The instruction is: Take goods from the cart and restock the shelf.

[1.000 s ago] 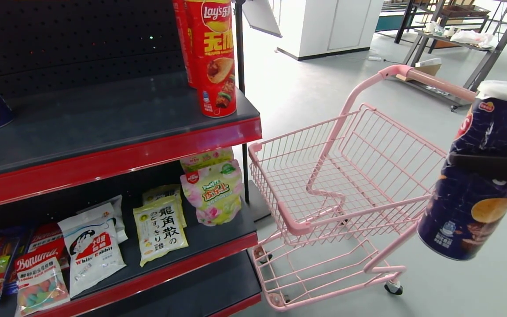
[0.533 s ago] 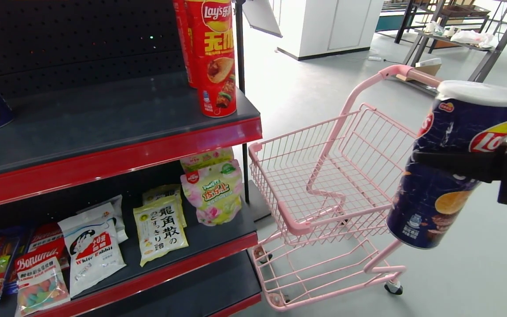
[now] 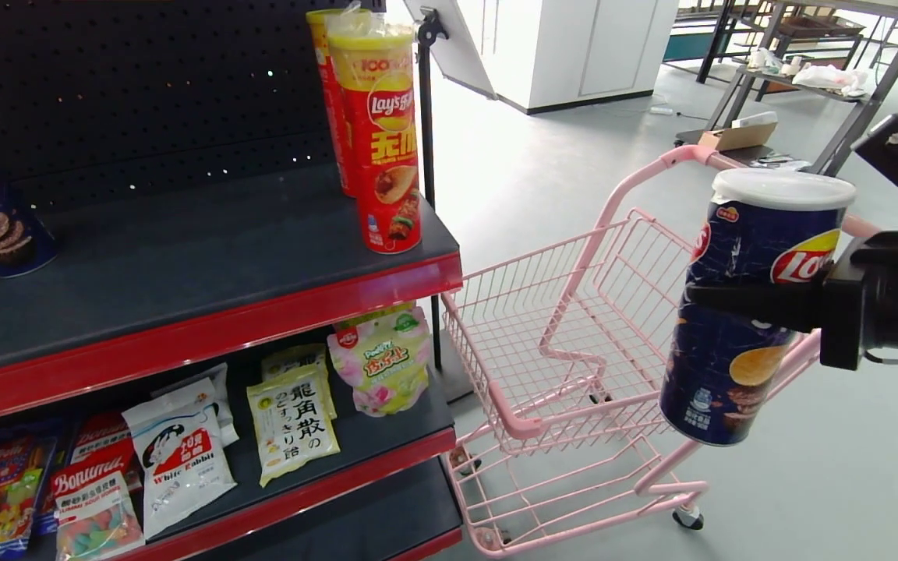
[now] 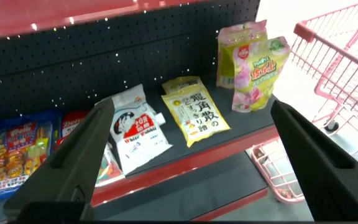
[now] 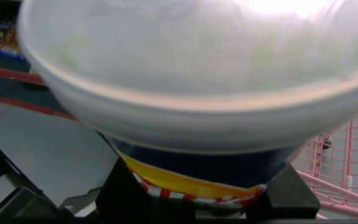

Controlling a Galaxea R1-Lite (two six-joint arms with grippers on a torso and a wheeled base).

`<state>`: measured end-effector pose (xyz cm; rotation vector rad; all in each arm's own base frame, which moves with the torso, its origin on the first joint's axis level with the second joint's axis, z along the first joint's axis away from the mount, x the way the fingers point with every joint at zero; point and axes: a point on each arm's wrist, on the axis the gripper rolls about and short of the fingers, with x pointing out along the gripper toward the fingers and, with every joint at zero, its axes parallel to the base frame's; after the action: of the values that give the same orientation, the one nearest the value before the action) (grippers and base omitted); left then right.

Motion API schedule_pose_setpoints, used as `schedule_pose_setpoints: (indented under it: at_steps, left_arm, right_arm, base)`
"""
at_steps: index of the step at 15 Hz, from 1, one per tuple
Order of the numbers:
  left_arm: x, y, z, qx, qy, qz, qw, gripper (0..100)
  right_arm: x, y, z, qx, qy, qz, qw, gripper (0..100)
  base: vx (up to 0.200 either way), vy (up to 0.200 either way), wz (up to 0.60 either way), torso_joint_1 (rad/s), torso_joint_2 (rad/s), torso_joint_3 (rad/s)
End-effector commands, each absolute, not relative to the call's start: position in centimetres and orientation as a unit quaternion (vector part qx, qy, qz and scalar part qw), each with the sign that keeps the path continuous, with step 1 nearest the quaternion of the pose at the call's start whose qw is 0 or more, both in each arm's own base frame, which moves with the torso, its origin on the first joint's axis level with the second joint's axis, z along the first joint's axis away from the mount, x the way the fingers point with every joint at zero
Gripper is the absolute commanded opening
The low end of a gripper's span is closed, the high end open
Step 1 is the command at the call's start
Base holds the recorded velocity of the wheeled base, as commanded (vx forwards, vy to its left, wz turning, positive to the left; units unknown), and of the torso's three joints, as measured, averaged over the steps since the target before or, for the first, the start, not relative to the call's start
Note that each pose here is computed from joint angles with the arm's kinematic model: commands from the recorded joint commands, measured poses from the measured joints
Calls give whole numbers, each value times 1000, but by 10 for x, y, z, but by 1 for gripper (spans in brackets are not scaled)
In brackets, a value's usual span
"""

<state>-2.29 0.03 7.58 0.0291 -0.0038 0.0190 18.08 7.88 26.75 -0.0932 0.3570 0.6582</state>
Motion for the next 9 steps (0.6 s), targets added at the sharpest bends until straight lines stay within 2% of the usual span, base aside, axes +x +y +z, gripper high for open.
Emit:
schedule_pose_setpoints:
  at_steps: [1,9]
  left_arm:
    - [-23,0,76,15,-1,10,1000,100]
    - [-23,0,76,15,-1,11,1000,100]
  right_arm:
    - [181,79,268,-46,174,322,930,0]
    - [179,78,271,-51,166,322,931,0]
  base:
    - [0,0,0,183,-544,-369]
    - [0,0,0,204,-556,-351]
